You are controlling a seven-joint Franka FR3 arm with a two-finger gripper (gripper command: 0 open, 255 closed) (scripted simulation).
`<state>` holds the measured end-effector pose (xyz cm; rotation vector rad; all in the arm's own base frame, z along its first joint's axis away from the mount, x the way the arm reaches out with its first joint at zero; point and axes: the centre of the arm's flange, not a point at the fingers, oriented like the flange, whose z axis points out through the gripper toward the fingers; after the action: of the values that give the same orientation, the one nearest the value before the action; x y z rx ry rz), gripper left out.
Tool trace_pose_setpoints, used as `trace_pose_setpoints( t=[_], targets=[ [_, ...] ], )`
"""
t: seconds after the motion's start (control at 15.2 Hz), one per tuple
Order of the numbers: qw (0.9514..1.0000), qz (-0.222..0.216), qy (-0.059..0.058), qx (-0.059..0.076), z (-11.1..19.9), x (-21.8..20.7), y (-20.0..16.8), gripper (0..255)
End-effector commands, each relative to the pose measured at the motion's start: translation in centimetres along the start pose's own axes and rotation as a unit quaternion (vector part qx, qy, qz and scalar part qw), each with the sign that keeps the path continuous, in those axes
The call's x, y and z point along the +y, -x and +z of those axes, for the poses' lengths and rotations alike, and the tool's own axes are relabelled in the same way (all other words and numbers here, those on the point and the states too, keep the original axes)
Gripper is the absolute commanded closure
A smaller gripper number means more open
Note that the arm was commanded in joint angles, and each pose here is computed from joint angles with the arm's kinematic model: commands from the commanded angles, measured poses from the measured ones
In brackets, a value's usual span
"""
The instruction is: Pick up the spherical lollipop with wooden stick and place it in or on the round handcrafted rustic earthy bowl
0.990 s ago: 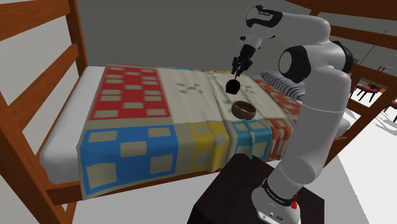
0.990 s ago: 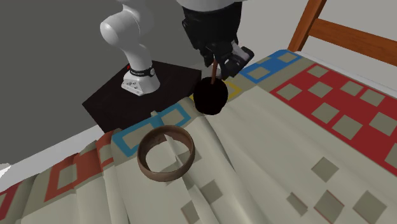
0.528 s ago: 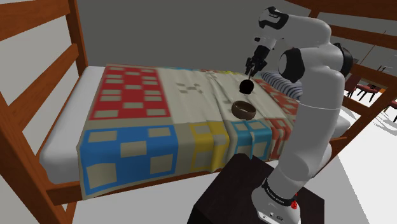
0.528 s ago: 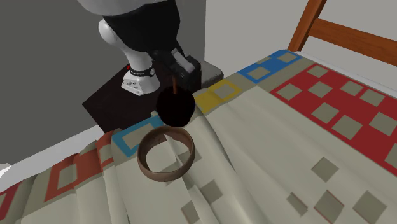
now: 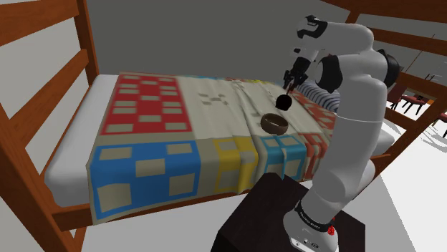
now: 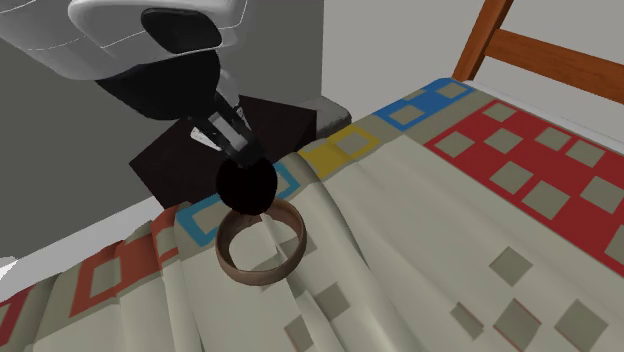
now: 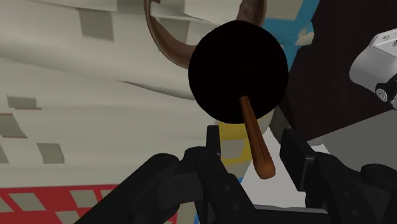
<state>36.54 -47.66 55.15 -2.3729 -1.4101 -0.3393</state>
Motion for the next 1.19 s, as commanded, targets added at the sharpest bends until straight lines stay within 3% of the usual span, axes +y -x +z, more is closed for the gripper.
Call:
trace_pose_setpoints(
  t=[0.0,1.12],
  targets=[
    [1.0000,0.000,0.000,0.000,0.9,0.2,0.3,255],
    [1.0000,0.000,0.000,0.000,8.1,1.6,3.3,255]
  ],
)
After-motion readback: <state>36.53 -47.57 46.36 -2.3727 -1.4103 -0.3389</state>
